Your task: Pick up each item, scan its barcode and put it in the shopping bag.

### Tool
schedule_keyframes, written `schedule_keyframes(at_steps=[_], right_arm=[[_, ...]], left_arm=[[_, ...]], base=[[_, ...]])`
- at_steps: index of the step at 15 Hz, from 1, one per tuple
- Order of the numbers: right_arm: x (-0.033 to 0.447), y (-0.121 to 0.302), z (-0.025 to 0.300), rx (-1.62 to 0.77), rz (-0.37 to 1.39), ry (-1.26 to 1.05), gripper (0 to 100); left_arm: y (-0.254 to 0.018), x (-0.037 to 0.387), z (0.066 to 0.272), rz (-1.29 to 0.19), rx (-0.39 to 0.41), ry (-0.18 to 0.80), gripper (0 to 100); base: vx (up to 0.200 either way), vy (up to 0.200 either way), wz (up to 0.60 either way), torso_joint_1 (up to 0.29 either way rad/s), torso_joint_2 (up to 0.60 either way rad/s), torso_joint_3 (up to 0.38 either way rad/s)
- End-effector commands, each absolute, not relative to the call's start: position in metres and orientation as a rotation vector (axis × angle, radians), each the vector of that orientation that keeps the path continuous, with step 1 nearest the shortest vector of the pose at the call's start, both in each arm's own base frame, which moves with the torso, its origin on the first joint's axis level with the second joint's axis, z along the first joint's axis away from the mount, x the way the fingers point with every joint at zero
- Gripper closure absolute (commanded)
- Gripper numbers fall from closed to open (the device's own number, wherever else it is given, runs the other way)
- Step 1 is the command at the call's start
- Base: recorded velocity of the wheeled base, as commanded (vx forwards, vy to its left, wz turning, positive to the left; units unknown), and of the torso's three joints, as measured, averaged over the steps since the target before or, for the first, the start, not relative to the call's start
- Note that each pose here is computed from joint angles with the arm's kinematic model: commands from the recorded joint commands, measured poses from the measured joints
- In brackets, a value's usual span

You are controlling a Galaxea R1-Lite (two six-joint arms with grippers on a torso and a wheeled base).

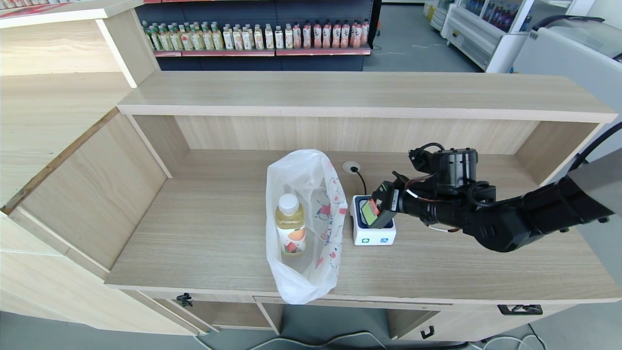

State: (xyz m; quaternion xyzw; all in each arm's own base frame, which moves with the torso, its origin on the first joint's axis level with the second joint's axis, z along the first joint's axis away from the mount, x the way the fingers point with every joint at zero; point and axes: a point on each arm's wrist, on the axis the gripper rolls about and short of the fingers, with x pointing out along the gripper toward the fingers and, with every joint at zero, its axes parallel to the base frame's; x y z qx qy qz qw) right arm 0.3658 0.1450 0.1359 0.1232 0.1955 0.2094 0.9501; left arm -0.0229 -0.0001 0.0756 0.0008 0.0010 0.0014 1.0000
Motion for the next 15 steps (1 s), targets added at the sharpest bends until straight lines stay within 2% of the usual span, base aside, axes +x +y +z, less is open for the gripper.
schedule_keyframes(at_steps=[1,10,12,13,15], right_arm=[[0.369,0.148,0.126,0.248,0.427,0.411,100],[0.366,0.148,0.134,0.254,0.434,0.388,100],[0.358,0.143,0.162,0.256,0.439,0.313,100],[0.348,0.131,0.184,0.200,0.426,0.249,100],[0.342,0.100,0.205,0.007,0.313,0.160,100]], left_arm=[[0.000,-0.023,0.076,0.003,0.002,0.002,0],[0.000,-0.023,0.076,0.003,0.002,0.002,0],[0.000,-0.023,0.076,0.003,0.002,0.002,0],[0.000,-0.023,0.076,0.003,0.002,0.002,0],[0.000,-0.023,0.076,0.002,0.002,0.002,0]], base=[[0.000,0.000,0.00,0.000,0.00,0.000],[0.000,0.000,0.00,0.000,0.00,0.000],[0.000,0.000,0.00,0.000,0.00,0.000],[0.000,0.000,0.00,0.000,0.00,0.000],[0.000,0.000,0.00,0.000,0.00,0.000]])
